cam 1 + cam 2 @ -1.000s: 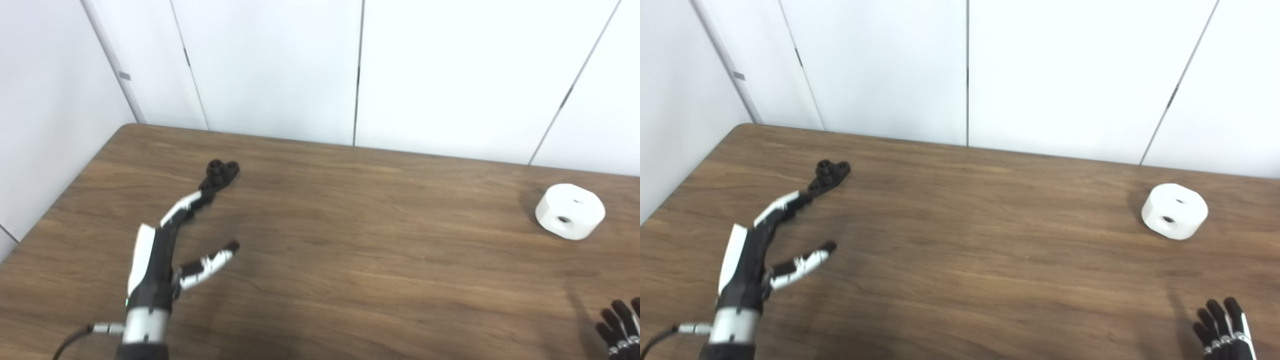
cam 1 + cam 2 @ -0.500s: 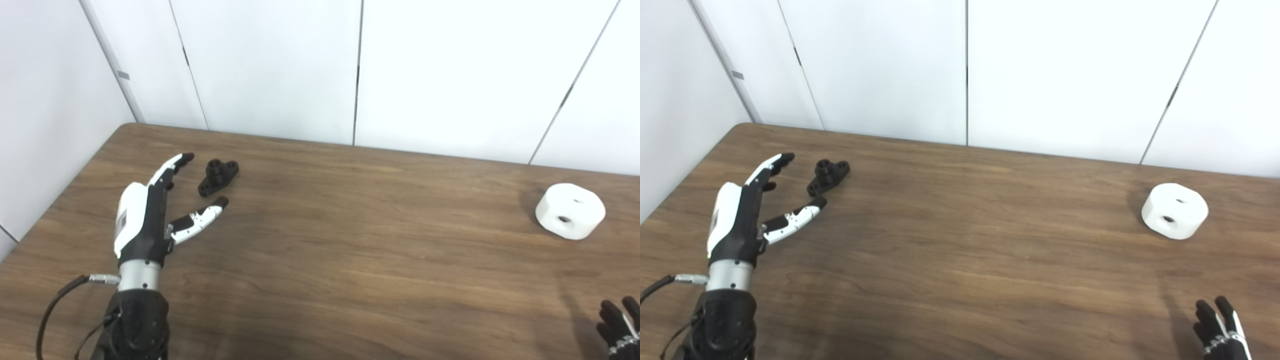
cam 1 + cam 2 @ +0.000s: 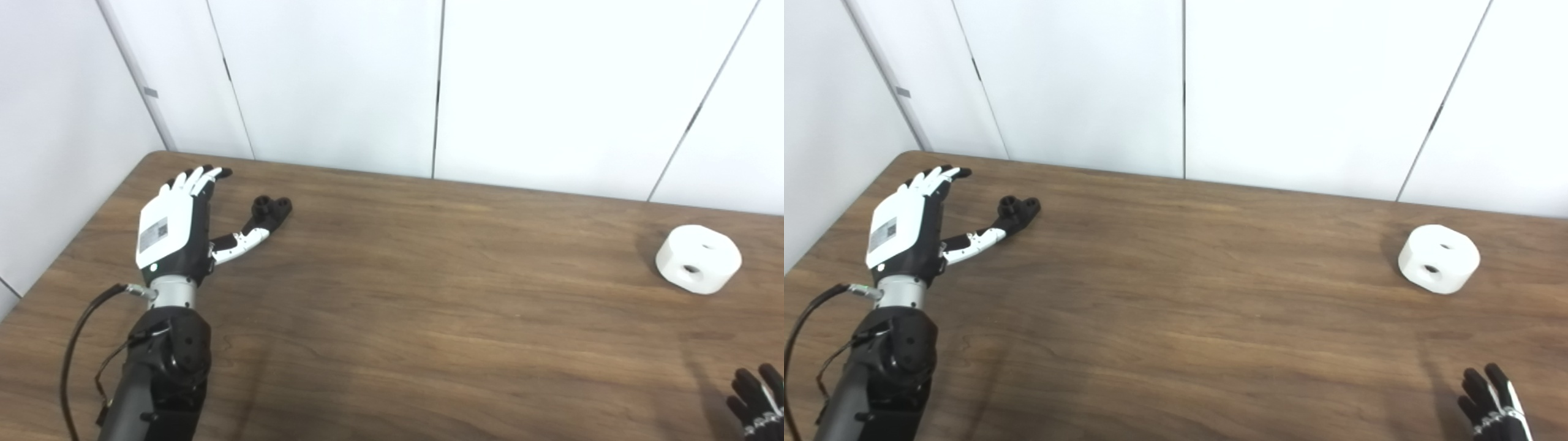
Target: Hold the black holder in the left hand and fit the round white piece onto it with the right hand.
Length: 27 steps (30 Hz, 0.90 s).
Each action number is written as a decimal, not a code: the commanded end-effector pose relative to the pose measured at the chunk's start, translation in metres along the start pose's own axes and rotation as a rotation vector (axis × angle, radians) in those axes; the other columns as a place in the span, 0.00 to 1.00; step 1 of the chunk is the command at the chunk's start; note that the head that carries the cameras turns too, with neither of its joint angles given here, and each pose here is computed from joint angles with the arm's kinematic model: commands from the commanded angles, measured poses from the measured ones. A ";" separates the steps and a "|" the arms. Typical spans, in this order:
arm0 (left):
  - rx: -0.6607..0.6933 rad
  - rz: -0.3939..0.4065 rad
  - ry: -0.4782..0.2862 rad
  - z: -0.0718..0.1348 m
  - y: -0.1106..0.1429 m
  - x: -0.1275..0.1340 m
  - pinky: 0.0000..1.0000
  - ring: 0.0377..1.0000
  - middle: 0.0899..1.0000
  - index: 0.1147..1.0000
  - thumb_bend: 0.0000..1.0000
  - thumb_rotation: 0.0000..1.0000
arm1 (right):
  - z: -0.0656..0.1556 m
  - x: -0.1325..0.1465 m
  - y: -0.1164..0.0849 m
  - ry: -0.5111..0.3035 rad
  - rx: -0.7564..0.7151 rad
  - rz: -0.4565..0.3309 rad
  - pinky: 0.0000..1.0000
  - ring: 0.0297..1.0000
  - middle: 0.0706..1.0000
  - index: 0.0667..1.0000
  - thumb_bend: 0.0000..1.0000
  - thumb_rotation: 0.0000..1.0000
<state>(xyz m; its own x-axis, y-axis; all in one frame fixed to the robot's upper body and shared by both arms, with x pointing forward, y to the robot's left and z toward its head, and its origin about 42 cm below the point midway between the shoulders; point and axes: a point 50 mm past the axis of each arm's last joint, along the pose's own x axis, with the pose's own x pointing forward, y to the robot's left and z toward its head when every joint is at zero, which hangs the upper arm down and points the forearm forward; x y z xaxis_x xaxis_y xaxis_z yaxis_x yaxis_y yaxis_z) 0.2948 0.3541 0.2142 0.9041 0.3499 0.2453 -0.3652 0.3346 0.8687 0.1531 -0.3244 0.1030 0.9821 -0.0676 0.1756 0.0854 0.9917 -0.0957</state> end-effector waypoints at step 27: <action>0.126 -0.074 0.112 -0.010 -0.030 0.069 1.00 0.95 0.91 0.77 0.85 0.49 | -0.004 -0.012 0.004 0.074 0.011 -0.018 0.92 0.94 0.92 0.94 0.58 1.00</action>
<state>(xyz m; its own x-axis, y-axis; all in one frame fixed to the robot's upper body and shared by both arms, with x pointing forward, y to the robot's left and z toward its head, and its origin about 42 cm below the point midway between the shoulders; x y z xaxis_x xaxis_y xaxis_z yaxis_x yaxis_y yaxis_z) 0.3526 0.3701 0.1753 0.9047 0.4221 0.0585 -0.1971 0.2927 0.9357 0.1493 -0.3227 0.1041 0.9834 -0.0817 0.1618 0.0978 0.9907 -0.0941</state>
